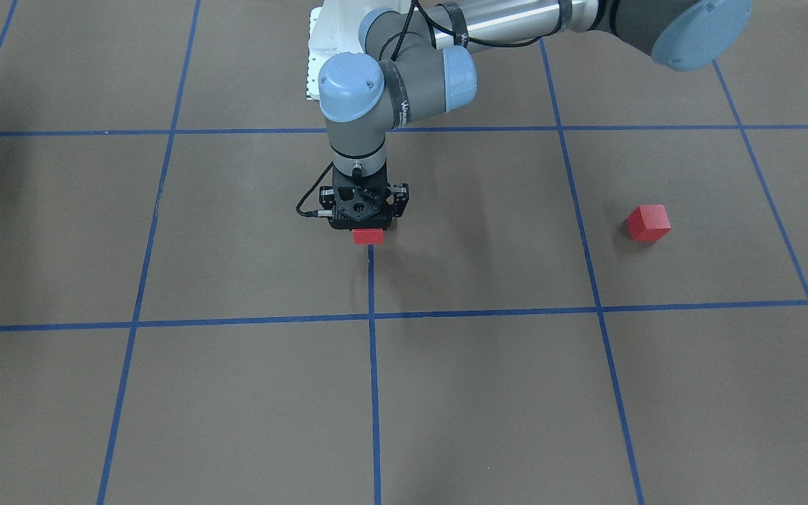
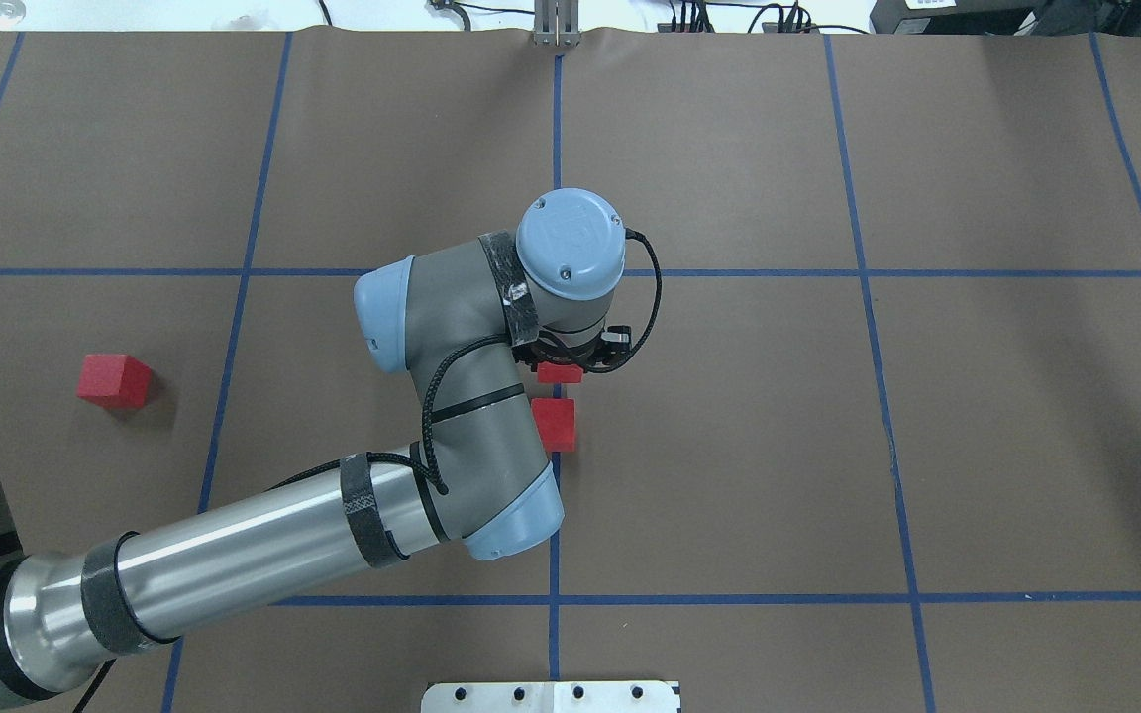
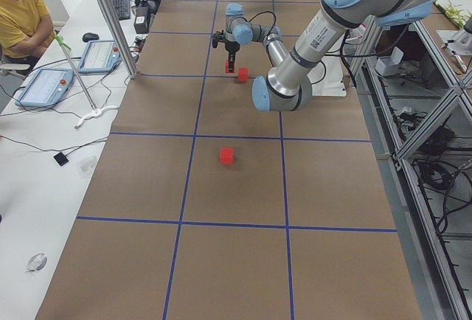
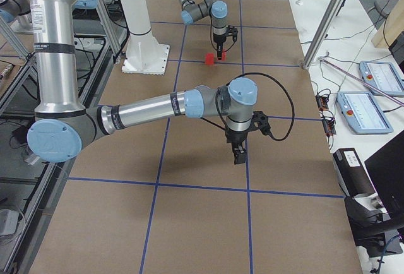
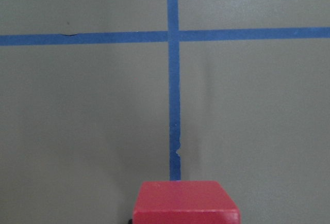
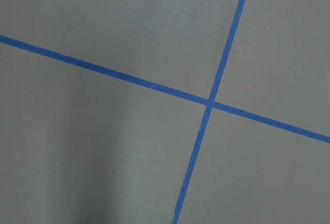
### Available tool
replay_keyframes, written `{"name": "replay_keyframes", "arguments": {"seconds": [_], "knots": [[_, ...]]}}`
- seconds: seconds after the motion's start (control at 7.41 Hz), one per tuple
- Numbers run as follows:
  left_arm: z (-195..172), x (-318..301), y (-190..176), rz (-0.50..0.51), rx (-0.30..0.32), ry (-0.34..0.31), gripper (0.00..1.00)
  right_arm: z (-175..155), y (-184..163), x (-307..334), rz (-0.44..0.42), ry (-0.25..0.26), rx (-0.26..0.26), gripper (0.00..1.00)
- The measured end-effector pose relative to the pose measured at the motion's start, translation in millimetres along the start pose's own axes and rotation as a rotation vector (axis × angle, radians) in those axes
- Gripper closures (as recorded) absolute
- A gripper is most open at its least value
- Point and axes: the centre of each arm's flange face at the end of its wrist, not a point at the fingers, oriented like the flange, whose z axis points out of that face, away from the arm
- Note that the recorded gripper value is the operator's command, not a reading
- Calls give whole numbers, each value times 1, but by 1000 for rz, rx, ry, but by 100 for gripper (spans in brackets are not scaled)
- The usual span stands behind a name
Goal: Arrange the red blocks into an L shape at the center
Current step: 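Lower the red cube against the center cube and open the left gripper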
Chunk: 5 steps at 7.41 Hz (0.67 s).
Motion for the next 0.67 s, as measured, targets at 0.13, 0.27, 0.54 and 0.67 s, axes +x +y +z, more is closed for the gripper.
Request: {"name": "replay_keyframes", "arguments": {"seconds": [0.13,0.27,0.54,0.67], "knots": [[3,-1,0,1,-2,-3,100,0,0,0,0,0,0,0],[6,-2,1,3,-3,-5,100,0,0,0,0,0,0,0],[9,-2,1,9,0,8,100,0,-1,0,-1,0,1,0],[11,-3,2,10,2,15,100,0,-1,0,-1,0,1,0]]}}
